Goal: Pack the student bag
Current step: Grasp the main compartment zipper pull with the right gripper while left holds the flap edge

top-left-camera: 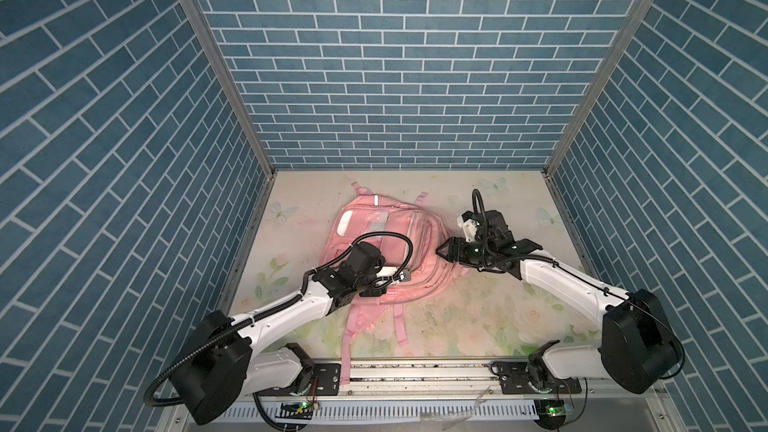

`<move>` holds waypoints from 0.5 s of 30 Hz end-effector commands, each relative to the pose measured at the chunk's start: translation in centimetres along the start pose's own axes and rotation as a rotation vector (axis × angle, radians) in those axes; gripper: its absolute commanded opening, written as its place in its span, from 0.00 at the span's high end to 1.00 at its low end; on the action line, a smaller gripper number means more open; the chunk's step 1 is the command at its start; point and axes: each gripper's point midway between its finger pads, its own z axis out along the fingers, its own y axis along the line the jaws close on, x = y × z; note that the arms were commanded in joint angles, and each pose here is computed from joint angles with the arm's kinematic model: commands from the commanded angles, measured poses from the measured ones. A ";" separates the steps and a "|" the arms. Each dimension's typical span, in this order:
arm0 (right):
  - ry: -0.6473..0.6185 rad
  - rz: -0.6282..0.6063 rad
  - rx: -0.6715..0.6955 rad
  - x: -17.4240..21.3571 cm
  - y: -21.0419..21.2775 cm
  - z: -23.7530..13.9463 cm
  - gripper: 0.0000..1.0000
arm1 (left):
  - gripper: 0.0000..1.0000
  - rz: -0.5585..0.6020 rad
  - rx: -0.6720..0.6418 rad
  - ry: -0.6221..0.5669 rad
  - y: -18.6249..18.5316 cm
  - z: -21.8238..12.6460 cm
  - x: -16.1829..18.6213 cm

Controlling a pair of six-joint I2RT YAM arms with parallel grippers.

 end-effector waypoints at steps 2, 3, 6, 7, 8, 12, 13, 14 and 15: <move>0.025 0.039 -0.041 0.0 0.5 1.0 0.36 | 0.44 -0.055 0.023 -0.029 -0.4 1.3 -0.3; 0.022 0.038 -0.047 -0.2 0.6 1.1 0.37 | 0.46 -0.058 0.032 -0.019 -0.7 1.6 -0.2; 0.008 0.046 -0.054 -1.1 0.2 1.1 0.41 | 0.59 -0.060 0.055 0.000 -1.5 1.9 -0.3; 0.007 0.056 -0.059 -1.4 0.0 1.1 0.43 | 0.65 -0.060 0.058 0.003 -1.8 1.9 -0.3; 0.010 0.068 -0.073 -1.6 -0.2 1.2 0.45 | 0.71 -0.064 0.061 0.000 -2.0 1.8 -0.5; 0.016 0.093 -0.081 -2.7 -1.2 1.8 0.53 | 0.96 -0.080 0.075 -0.049 -2.8 1.6 -2.0; 0.013 0.089 -0.075 -3.0 -1.5 1.9 0.54 | 1.00 -0.087 0.080 -0.065 -2.9 1.5 -2.6; 0.008 0.083 -0.074 -3.4 -1.6 2.0 0.55 | 1.00 -0.096 0.083 -0.083 -3.0 1.4 -3.1; 0.003 0.085 -0.075 -3.8 -1.9 2.1 0.56 | 1.00 -0.102 0.088 -0.098 -3.2 1.3 -3.7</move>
